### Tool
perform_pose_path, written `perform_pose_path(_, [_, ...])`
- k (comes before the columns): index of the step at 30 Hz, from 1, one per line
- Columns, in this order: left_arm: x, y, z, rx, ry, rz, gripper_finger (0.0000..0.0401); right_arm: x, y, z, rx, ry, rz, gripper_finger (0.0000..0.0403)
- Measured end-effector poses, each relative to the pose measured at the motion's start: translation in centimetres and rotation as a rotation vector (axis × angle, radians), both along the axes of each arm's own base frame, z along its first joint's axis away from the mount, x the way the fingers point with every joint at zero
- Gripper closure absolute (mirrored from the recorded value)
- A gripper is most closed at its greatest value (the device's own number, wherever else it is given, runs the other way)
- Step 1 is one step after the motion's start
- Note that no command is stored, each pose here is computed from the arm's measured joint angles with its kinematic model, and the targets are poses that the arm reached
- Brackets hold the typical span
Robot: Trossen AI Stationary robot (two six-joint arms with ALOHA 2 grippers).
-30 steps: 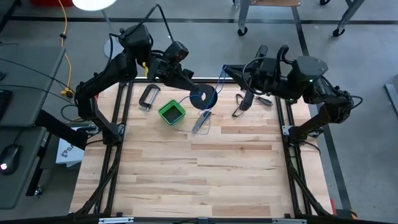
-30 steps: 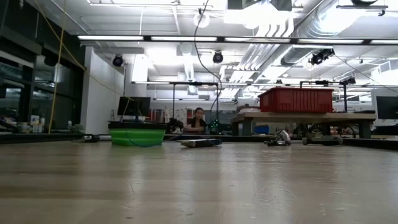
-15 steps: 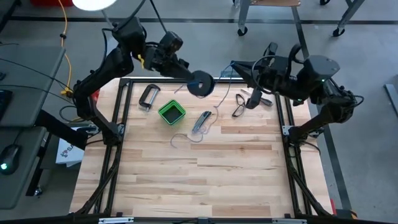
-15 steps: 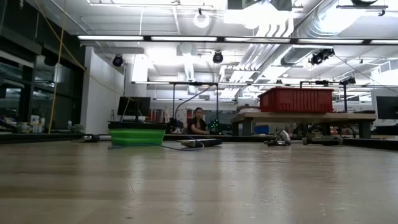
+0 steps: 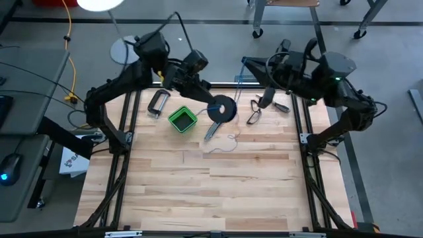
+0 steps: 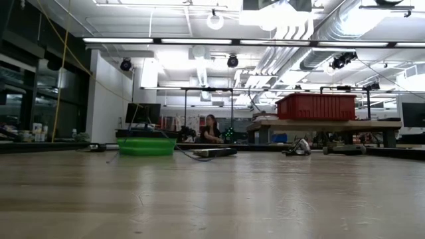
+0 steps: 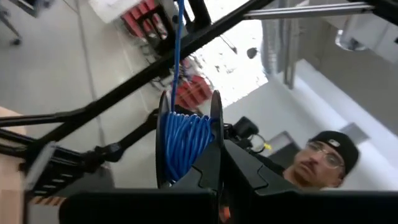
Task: Coil cords
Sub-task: Coil the blue wire onto the spool
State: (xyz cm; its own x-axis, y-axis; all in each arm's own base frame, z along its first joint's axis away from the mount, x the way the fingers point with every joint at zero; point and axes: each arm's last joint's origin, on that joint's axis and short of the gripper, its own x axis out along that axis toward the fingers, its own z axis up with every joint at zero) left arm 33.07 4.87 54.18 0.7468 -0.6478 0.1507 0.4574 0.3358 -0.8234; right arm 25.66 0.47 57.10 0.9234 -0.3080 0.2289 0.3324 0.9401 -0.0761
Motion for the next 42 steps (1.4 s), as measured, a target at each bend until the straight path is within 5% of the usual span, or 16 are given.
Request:
perform_pose_path(9, [2.1, -0.6, 0.8, -0.079, -0.222, -0.104, 0.04, 2.7, -0.5, -1.3, 0.064, 0.024, 0.151, 0.0403])
perform_pose_path(22, [1.1, 1.1, 2.2, 0.009, -0.553, 0.086, 0.04, 4.0, -0.2, -1.5, 0.108, -0.03, 0.231, 0.0403])
perform_pose_path(42, [0.2, 1.5, 3.1, 0.047, -0.766, 0.254, 0.04, 8.4, -0.6, -2.9, 0.235, -0.142, 0.387, 0.0403])
